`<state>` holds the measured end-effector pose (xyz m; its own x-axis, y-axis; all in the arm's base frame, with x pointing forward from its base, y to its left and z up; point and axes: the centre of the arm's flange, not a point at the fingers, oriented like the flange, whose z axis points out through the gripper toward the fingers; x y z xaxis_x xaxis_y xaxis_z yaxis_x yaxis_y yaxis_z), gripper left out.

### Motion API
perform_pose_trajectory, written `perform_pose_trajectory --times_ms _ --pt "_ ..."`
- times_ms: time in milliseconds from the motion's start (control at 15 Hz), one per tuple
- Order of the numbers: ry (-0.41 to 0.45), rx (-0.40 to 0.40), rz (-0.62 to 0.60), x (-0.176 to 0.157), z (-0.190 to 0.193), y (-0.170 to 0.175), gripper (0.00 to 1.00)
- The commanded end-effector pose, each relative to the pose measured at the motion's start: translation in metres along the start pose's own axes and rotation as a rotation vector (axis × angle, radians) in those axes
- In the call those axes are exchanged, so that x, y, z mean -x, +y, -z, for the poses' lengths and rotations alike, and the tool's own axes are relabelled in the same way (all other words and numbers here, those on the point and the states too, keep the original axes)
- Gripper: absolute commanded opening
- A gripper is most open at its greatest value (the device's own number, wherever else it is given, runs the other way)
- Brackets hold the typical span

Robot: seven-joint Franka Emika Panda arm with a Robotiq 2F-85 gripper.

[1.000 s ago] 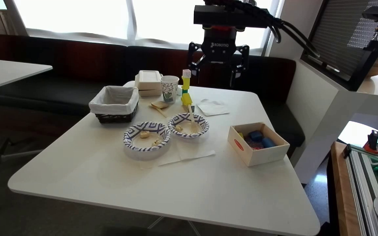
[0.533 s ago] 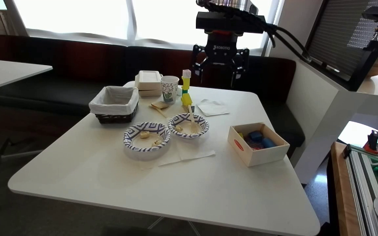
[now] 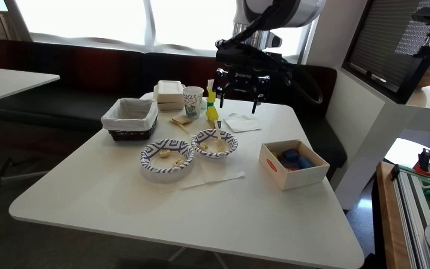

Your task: Use the fork to transfer the object from the left to the right plate

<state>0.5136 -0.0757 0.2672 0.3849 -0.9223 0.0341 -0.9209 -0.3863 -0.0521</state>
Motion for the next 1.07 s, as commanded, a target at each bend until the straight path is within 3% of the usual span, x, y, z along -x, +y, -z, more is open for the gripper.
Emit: perform_pose_trajectory --times_ms 0,333,467,533,1000 --pt "0.027 -0.007 0.017 -0.014 -0.035 -0.016 1.0" --pt "0.052 -0.059 0.087 -0.022 -0.06 -0.03 1.0" --pt "0.053 -0.04 0.131 -0.023 -0.069 -0.034 1.0" --pt "0.047 -0.036 0.1 -0.019 -0.054 -0.024 1.0" --pt "0.037 -0.027 0.119 -0.022 -0.065 -0.032 1.0"
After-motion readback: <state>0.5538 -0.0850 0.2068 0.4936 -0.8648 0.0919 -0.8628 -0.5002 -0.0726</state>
